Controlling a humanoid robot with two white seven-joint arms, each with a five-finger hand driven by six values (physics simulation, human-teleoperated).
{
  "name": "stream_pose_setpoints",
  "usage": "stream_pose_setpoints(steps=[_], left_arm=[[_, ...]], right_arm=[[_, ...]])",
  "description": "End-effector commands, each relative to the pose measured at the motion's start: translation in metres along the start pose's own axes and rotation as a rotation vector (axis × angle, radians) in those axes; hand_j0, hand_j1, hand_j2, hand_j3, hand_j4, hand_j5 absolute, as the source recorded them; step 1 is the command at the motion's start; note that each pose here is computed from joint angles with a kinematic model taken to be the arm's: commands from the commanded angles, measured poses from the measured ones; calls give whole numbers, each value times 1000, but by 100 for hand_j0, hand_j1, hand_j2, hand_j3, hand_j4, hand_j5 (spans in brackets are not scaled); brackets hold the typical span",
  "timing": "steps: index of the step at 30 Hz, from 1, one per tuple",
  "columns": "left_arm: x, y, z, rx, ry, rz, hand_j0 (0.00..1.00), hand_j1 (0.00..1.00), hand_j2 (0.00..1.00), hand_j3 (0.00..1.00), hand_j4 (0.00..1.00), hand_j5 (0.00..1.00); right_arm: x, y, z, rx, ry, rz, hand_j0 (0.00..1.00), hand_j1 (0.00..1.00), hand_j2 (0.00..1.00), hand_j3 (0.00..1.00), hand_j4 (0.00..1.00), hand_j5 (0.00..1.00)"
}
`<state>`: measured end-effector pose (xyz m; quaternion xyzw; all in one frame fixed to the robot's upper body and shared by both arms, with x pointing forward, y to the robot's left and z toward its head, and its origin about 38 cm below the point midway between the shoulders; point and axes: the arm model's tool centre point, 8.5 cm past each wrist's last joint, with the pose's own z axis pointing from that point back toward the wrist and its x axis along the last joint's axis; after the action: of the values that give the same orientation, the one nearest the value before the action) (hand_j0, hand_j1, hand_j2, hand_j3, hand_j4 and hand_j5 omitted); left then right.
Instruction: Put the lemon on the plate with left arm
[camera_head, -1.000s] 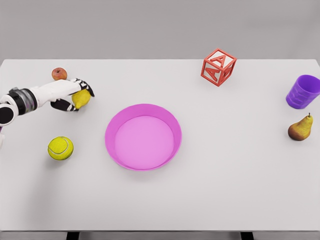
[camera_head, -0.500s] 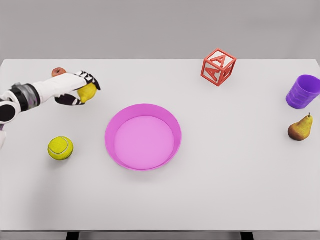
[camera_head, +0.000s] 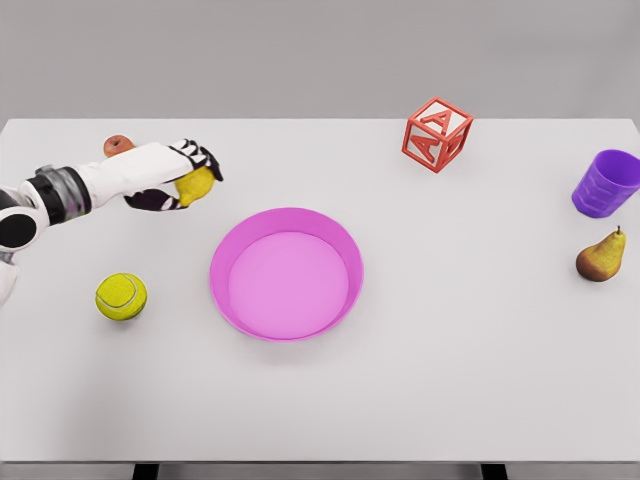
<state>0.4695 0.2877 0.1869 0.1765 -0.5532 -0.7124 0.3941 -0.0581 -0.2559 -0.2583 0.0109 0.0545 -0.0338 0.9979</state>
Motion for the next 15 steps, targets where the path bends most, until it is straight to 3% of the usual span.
stream_pose_setpoints(steps=[1,5,15], left_arm=[[9,5,1,19,-55,-21,45,45,45,45,45,45],[26,4,1,28,-104,-50,45,45,45,45,45,45],[47,5,2,47,-197,-101,45,45,45,45,45,45]], right_arm=[[0,0,0,0,1,0,100,100,100,100,100,100],[0,0,0,0,1,0,100,100,100,100,100,100],[0,0,0,0,-1,0,100,100,100,100,100,100]])
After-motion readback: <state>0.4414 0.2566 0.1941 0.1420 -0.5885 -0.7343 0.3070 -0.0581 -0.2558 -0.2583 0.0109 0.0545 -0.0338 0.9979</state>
